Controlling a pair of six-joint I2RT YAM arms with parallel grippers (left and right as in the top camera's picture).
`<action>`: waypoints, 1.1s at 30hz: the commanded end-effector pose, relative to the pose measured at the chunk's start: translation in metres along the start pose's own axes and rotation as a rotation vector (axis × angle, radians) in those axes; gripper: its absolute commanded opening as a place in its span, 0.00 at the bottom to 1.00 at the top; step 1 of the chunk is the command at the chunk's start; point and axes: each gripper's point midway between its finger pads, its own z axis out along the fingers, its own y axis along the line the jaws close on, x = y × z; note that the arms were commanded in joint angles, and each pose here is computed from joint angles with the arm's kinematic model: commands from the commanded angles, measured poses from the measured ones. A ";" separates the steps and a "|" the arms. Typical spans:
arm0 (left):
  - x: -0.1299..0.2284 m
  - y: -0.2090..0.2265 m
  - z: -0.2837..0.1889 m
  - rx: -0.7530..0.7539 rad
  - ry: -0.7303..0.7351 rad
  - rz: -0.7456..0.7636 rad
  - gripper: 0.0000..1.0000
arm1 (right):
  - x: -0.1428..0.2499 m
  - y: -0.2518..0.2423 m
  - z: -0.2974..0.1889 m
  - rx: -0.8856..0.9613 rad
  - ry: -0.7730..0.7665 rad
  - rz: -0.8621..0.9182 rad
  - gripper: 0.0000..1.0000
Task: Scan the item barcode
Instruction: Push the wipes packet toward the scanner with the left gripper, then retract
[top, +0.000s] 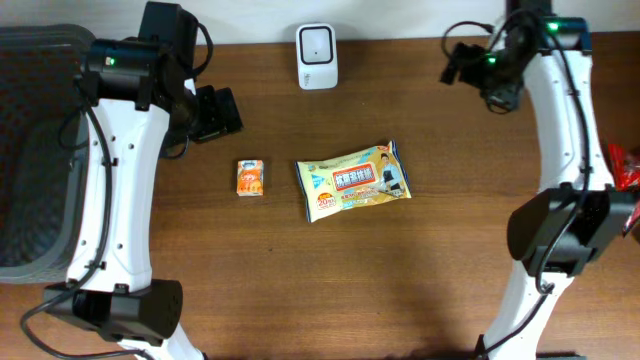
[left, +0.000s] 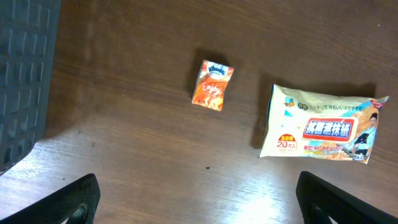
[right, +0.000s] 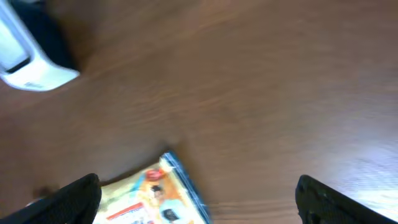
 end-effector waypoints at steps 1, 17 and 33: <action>-0.001 0.001 -0.006 0.003 -0.018 -0.008 0.99 | -0.005 -0.028 -0.012 0.051 -0.011 0.037 0.99; 0.012 -0.036 -0.006 0.198 0.062 0.003 0.99 | -0.003 -0.036 -0.014 0.060 0.003 0.055 0.99; 0.135 -0.120 0.206 0.372 0.284 0.084 0.62 | -0.003 -0.036 -0.014 0.061 0.003 0.055 0.99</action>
